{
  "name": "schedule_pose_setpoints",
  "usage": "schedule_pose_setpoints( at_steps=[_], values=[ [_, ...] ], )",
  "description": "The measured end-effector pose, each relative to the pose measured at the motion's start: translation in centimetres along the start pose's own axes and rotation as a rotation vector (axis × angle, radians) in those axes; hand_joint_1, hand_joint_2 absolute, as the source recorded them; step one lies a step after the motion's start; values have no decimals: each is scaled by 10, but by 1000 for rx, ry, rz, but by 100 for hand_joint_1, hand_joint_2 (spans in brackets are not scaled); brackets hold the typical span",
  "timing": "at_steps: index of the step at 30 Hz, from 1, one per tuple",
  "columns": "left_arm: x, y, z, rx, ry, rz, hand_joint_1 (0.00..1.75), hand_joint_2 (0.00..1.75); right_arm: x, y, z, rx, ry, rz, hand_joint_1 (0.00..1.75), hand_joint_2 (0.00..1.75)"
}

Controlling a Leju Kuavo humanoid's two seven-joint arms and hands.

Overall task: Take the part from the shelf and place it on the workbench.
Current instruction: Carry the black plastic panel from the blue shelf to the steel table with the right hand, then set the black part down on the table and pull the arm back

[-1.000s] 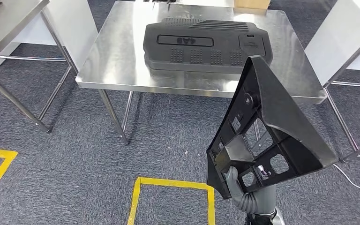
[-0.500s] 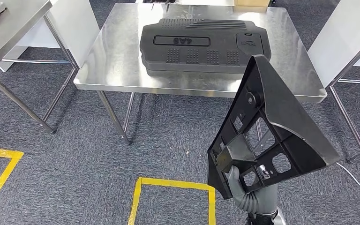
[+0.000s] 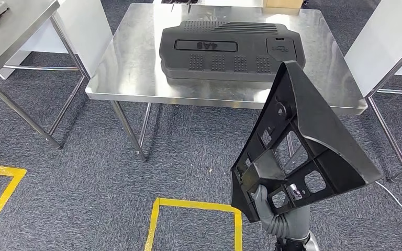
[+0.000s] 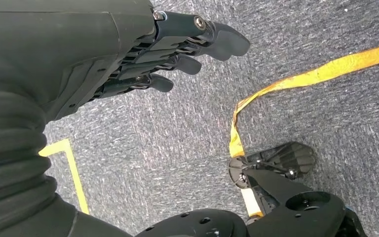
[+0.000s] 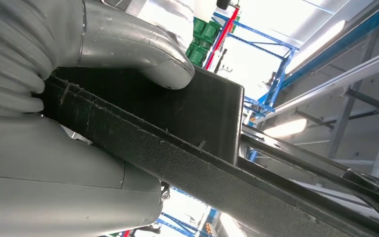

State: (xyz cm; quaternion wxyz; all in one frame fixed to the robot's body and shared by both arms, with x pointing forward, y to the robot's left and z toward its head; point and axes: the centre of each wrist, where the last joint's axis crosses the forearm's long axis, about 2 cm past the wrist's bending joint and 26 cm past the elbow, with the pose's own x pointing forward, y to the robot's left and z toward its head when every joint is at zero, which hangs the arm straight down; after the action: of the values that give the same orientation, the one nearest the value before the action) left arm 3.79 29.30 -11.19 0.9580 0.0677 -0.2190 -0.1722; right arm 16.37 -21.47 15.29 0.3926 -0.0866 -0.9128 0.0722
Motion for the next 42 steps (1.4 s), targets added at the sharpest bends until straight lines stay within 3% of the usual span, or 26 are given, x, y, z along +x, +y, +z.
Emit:
schedule_pose_setpoints(
  at_steps=[42],
  values=[
    [2, 1, -1, -1, 0, 1, 0, 175, 1, 0, -1, 5, -1, -2, 166, 175]
  ],
)
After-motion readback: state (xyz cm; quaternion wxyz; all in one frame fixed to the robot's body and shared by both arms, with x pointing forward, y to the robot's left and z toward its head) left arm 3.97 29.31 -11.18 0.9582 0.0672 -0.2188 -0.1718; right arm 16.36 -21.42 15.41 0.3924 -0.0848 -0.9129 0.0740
